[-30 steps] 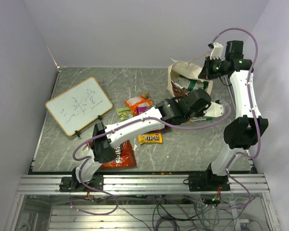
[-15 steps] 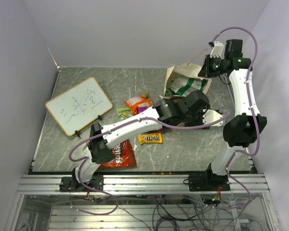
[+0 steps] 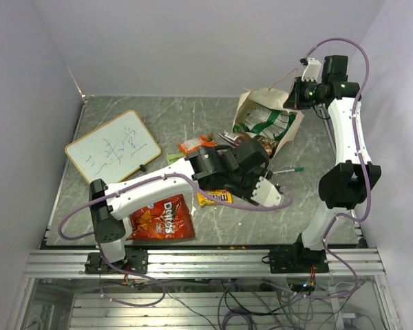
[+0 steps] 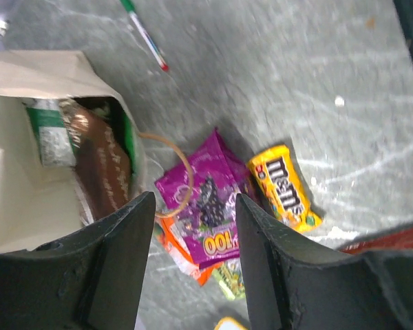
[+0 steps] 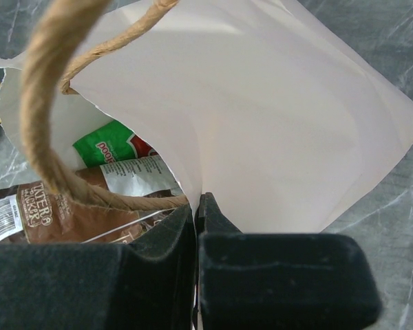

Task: Place the snacks into the paper bag
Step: Adjust the paper bag at the center of the board.

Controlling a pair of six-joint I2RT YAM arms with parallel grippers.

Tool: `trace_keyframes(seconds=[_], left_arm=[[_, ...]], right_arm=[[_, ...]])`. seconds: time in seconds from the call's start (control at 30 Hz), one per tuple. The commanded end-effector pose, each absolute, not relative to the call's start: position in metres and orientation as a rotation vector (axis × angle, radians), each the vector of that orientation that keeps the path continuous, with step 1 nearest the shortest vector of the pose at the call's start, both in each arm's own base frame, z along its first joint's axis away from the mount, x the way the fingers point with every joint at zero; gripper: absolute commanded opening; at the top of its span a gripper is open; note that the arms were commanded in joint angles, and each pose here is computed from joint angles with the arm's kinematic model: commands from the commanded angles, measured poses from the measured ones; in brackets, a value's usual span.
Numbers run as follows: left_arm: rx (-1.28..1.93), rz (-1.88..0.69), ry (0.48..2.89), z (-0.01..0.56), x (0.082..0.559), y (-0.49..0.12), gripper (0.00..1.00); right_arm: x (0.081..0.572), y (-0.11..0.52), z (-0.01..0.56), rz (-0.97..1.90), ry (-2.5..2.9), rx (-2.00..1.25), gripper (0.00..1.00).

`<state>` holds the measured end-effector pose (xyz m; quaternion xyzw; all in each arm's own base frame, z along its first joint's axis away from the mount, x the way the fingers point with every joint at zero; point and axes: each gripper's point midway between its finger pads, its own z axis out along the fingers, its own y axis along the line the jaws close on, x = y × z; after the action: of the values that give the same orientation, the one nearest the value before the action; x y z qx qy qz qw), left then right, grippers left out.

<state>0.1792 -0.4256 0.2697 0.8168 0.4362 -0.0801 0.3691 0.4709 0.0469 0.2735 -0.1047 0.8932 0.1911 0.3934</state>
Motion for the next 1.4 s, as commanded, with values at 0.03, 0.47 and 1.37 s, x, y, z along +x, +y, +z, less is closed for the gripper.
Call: trace_keyframes(seconds=[0.03,0.47,1.37], left_arm=[[2.303,0.058,0.999,0.221,0.200,-0.404,0.60],[2.271,0.287,0.901,0.195,0.248,-0.434,0.59],[2.365,0.126,0.910,0.163,0.273,-0.427,0.58]], right_arm=[[0.481,0.046,0.296,0.500,2.185,-0.258,0.00],[0.477,0.050,0.286,0.536,2.206,-0.284,0.00],[0.485,0.051,0.286,0.549,2.207,-0.287,0.00]])
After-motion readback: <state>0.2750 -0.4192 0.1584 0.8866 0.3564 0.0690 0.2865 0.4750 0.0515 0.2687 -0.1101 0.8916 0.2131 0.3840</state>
